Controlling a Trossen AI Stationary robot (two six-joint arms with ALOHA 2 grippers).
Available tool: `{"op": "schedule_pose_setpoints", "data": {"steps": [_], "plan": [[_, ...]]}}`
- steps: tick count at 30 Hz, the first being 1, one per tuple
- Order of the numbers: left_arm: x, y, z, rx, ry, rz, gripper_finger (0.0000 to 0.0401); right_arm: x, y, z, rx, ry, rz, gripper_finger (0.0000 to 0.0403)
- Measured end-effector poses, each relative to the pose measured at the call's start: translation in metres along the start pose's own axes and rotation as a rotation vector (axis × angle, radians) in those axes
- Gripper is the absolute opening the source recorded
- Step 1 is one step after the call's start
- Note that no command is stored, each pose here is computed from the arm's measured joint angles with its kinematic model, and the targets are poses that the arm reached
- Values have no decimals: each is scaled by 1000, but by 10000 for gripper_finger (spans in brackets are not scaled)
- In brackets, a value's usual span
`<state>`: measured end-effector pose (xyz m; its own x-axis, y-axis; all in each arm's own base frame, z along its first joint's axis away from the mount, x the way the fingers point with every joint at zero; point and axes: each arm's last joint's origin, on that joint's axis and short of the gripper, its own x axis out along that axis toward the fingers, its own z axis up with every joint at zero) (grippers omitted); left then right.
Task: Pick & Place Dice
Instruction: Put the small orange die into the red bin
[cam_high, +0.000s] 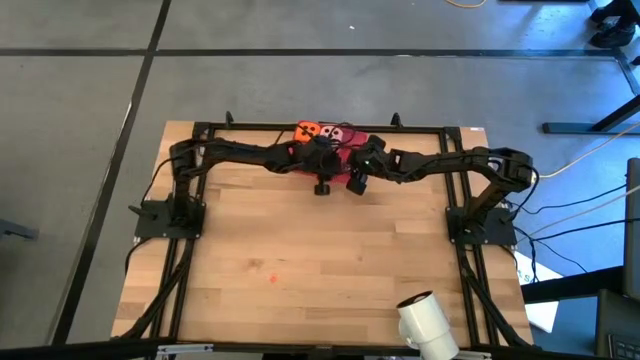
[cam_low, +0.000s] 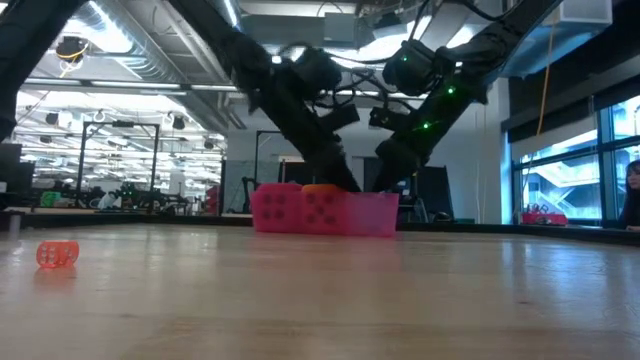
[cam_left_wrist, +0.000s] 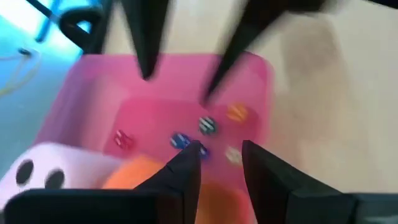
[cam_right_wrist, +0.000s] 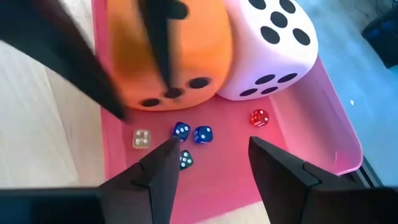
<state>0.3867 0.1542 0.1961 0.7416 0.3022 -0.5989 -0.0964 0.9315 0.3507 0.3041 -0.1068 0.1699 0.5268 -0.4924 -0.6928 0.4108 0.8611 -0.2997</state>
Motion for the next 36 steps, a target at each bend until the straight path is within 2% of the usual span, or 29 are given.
{"op": "schedule_pose_setpoints", "data": {"steps": [3, 5, 9, 15, 19, 21, 29, 36], "plan": [[-23, -3, 4, 13, 79, -43, 109, -1, 0, 0, 4, -2, 0, 191], [-40, -4, 7, -24, 117, -64, 104, -2, 1, 1, 15, -7, 1, 191], [-82, -8, 20, -42, 122, -144, 93, -4, 3, 2, 15, -18, 23, 191], [-122, -39, 25, -4, 121, -324, 77, -6, 7, 3, 6, -21, 34, 191], [-131, -75, 7, 20, 76, -522, 73, -6, 7, 3, 11, -21, 60, 191], [-133, -93, -5, 11, 59, -583, 73, -6, 8, 3, 12, -23, 84, 191], [-142, -154, -42, -100, -3, -677, 72, -6, 9, 3, 12, -26, 111, 191], [-151, -196, -65, -60, -100, -771, 72, -6, 9, 3, 13, -29, 111, 191]]}}
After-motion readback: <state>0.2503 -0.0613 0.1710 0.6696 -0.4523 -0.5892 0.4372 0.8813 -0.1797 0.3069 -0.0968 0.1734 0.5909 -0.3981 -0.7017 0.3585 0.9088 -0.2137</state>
